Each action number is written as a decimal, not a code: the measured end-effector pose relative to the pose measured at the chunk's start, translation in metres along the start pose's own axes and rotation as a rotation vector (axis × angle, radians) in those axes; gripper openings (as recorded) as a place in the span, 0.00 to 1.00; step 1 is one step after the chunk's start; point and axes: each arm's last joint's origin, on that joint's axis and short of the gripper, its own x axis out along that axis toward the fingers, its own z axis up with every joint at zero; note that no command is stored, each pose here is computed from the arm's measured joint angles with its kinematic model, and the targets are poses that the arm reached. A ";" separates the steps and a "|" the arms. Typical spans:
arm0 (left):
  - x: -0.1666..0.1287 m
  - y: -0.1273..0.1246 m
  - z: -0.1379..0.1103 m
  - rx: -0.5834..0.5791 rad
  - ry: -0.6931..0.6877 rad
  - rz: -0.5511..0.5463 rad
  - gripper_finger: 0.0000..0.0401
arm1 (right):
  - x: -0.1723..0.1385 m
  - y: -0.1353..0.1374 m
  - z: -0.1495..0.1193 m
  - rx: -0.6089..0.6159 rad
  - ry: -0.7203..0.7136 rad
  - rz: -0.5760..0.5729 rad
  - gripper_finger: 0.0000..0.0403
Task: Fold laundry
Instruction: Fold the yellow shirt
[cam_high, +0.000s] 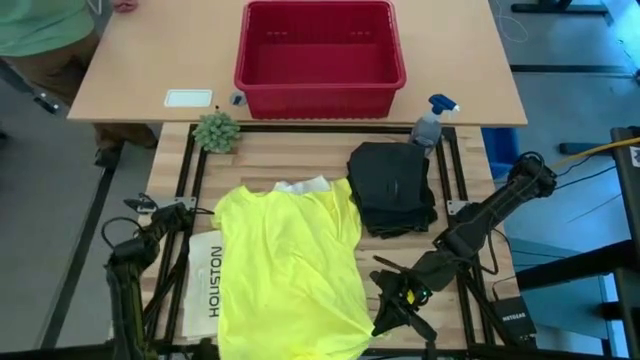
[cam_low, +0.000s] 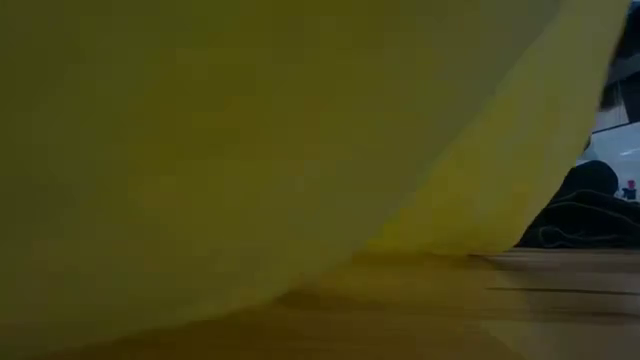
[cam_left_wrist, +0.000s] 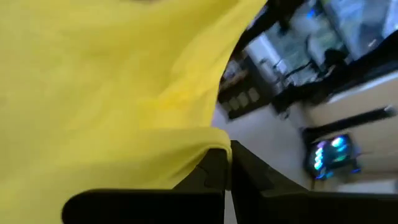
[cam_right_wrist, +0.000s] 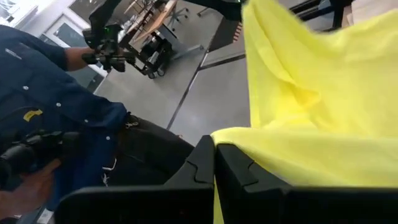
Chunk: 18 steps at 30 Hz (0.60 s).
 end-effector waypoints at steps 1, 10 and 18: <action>0.004 -0.004 0.002 -0.006 -0.004 -0.015 0.00 | 0.000 0.001 -0.002 -0.002 0.010 -0.008 0.00; 0.008 -0.013 -0.003 -0.029 0.150 -0.027 0.00 | 0.001 0.005 -0.015 -0.031 0.019 -0.055 0.00; 0.014 0.001 0.012 -0.029 -0.043 0.039 0.00 | -0.006 -0.009 -0.005 -0.057 -0.081 -0.235 0.00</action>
